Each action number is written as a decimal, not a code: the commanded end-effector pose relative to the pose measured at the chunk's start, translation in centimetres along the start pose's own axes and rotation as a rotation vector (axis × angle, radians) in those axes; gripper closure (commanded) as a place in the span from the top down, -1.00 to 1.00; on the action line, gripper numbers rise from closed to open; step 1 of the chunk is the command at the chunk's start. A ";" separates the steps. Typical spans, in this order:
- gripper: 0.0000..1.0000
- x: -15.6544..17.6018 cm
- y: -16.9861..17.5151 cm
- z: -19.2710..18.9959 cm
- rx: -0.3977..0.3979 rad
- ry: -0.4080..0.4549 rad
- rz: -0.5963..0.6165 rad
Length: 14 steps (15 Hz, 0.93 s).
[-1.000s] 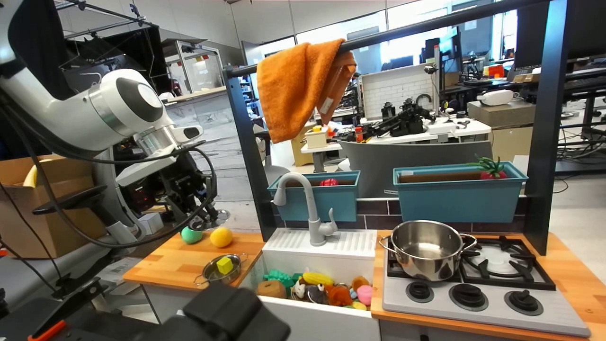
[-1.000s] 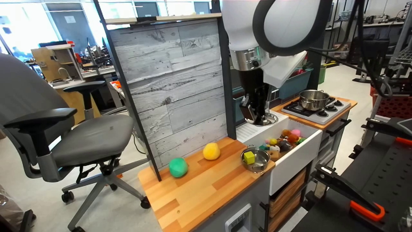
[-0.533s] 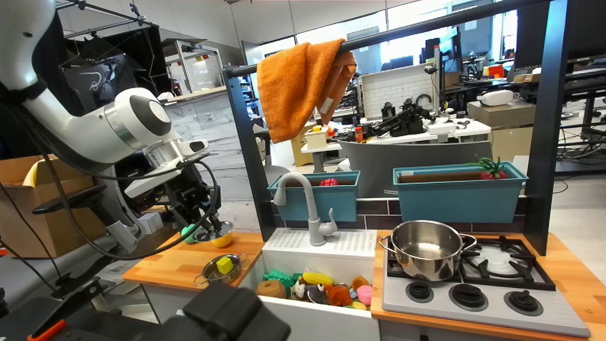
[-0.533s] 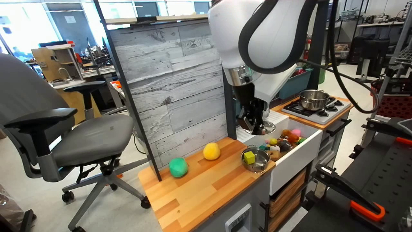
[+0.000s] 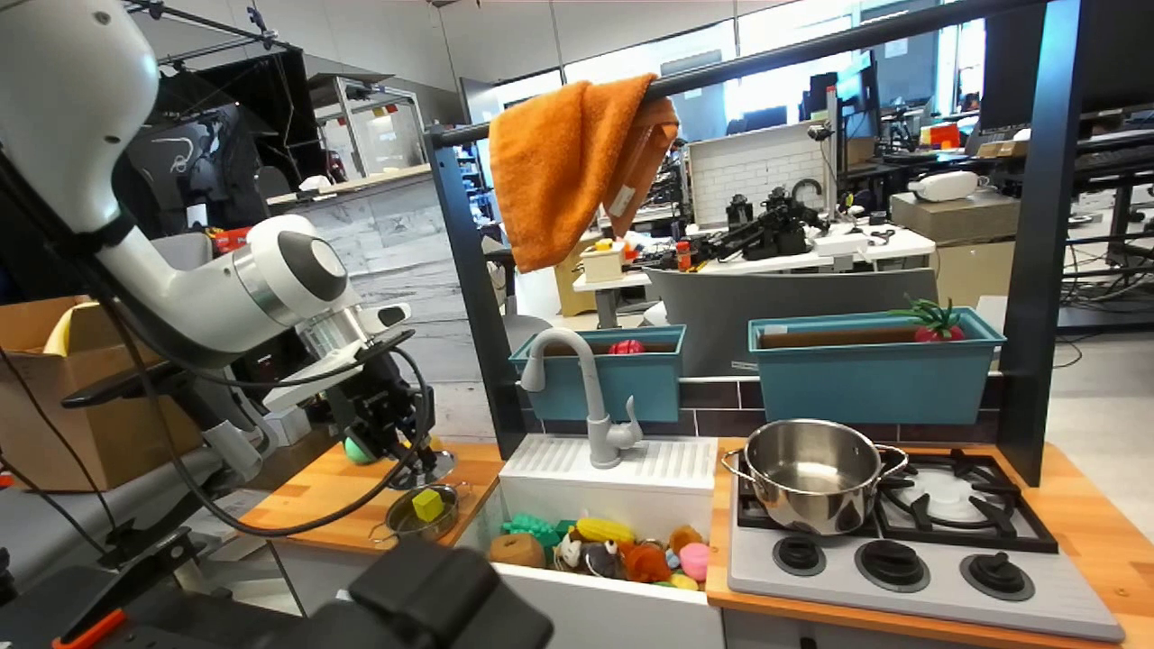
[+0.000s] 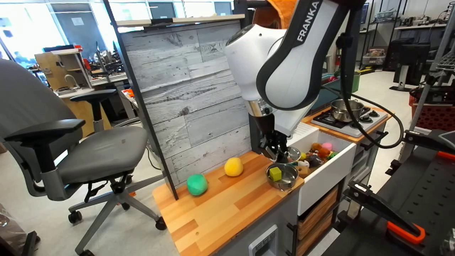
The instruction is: Cover the silver pot
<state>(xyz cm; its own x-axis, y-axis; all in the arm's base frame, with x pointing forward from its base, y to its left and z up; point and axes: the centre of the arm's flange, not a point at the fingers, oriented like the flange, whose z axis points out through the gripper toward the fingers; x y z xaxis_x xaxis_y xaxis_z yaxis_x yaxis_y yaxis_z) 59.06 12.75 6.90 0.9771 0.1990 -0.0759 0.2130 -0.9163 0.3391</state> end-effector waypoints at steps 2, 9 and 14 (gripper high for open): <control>-0.89 1.1 -1.9 3.0 -0.038 0.004 0.017; -0.89 0.9 -4.2 5.9 -0.072 0.005 0.014; -0.05 1.3 -4.1 5.6 -0.070 0.004 0.017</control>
<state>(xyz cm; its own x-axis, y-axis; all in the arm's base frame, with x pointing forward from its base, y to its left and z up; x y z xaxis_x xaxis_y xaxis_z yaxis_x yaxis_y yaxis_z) 59.06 14.71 1.11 0.9781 0.1941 -0.0745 0.2076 -0.8913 0.4032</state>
